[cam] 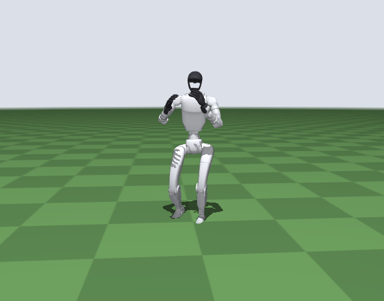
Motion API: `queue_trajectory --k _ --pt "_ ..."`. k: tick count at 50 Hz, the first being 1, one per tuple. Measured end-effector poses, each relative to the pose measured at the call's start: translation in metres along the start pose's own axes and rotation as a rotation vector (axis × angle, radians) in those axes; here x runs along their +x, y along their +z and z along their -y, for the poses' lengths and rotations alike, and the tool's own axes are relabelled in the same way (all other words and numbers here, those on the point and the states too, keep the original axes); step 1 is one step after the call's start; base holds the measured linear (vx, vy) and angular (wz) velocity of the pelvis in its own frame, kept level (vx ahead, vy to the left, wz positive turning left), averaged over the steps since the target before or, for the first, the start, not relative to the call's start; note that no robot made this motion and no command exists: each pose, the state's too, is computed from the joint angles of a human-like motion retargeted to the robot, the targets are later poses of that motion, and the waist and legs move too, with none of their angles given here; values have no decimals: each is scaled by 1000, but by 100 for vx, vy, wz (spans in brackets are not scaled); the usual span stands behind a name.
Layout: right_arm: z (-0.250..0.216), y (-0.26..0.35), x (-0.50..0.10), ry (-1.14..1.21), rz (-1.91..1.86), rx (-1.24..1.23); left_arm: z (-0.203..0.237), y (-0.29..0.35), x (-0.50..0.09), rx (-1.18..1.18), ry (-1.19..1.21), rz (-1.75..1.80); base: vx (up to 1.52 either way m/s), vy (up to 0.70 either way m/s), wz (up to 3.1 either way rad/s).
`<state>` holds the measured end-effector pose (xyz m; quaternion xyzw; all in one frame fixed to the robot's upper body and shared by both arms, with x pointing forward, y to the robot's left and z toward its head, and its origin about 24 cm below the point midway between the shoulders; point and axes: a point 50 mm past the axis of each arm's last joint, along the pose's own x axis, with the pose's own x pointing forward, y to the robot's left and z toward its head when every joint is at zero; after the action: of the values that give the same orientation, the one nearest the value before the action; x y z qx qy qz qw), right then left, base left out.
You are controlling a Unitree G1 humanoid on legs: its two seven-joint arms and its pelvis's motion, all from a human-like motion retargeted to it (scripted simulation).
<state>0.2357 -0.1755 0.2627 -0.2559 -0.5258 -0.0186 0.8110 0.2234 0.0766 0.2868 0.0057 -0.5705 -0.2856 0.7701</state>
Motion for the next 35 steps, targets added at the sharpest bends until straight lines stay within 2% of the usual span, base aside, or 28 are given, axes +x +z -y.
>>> queue_trajectory --k 5,8,18,23,26,30,35 --pt "-10 -16 3 85 -56 -18 17 8 23 -35 -189 66 -28 -4 -28" --pt "-14 -31 -4 152 -125 -44 13 11 35 27 -240 83 -26 -6 -19" --pt "-3 -85 -90 334 -549 -100 -65 9 64 363 -7 36 -10 -3 -5" --pt "8 -89 -124 291 -674 -94 -106 1 63 454 126 -50 6 5 -6" --pt "11 -86 -133 230 -697 -83 -116 -6 56 475 146 -100 10 13 1" --pt "16 -76 -131 131 -652 -78 -107 -3 49 457 91 -88 12 19 4" --pt "24 -47 -99 -2 -439 -98 -77 14 32 320 38 15 12 22 15"
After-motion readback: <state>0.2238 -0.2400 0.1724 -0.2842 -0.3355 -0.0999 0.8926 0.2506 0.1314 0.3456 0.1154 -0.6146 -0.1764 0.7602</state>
